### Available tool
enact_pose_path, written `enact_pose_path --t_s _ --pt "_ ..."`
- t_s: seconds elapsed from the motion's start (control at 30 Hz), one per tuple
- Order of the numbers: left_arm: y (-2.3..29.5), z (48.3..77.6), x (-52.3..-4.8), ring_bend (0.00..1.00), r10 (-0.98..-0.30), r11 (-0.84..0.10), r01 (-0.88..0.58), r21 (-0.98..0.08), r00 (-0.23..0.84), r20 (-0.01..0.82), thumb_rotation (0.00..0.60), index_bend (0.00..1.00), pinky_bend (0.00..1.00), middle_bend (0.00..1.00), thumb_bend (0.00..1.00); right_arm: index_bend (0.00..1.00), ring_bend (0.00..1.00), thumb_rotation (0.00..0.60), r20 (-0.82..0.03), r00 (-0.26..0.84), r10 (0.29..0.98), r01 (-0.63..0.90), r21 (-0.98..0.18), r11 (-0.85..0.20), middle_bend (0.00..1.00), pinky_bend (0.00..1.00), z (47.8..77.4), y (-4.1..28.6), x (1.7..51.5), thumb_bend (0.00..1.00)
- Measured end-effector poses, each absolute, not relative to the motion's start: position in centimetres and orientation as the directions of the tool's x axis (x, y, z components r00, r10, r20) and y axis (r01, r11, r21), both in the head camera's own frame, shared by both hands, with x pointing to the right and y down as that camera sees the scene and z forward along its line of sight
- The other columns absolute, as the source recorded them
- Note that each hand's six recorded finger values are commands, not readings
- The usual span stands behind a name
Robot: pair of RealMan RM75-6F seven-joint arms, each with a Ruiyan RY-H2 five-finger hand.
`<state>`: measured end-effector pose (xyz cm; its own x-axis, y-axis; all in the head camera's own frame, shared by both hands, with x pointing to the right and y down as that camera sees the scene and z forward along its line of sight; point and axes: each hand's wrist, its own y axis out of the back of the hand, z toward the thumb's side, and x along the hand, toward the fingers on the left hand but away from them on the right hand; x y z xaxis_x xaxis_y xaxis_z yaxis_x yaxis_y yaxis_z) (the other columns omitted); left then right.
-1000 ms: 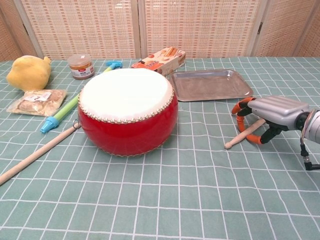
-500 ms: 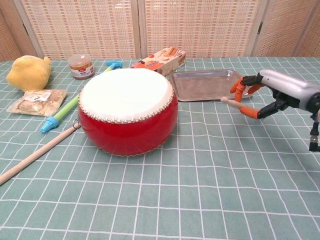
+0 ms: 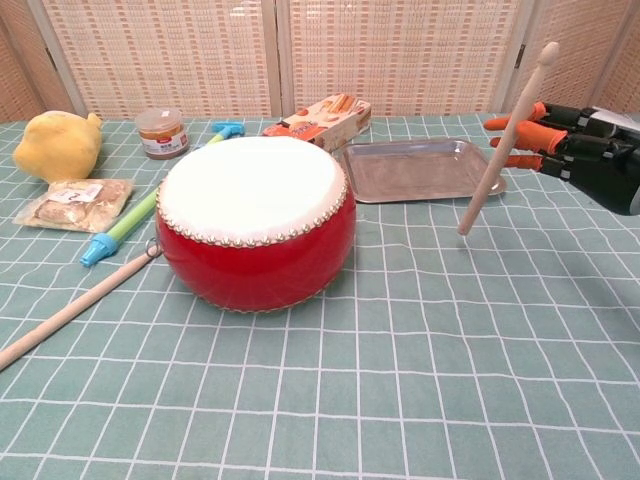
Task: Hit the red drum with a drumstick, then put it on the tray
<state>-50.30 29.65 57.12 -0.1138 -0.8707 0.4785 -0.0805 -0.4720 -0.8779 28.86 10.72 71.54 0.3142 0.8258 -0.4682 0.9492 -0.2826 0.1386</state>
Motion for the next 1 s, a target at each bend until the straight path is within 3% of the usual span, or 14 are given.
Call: enact_pose_path --t_s 0.27,0.43,1.0 --pt "29.7 57.3 -50.1 0.00 -0.867 -0.480 -0.082 -0.873 -0.108 0.487 0.600 0.00 0.00 0.00 0.25 0.48 0.24 0.600 -0.553 0.308 0.774 0.933 0.333 -0.133 0.28 0.26 75.0 10.6 29.4 0.49" --pt "29.7 57.3 -50.2 0.00 -0.868 -0.478 -0.082 -0.875 -0.110 0.484 0.600 0.00 0.00 0.00 0.25 0.43 0.24 0.600 -0.562 0.327 0.760 0.917 0.381 -0.113 0.28 0.26 75.7 10.1 28.9 0.41" --pt "29.8 57.9 -50.3 0.00 -0.856 -0.497 -0.095 -0.862 -0.106 0.506 0.600 0.00 0.00 0.00 0.25 0.40 0.24 0.600 -0.557 0.394 0.731 0.910 0.349 -0.225 0.28 0.26 76.7 10.4 27.4 0.32"
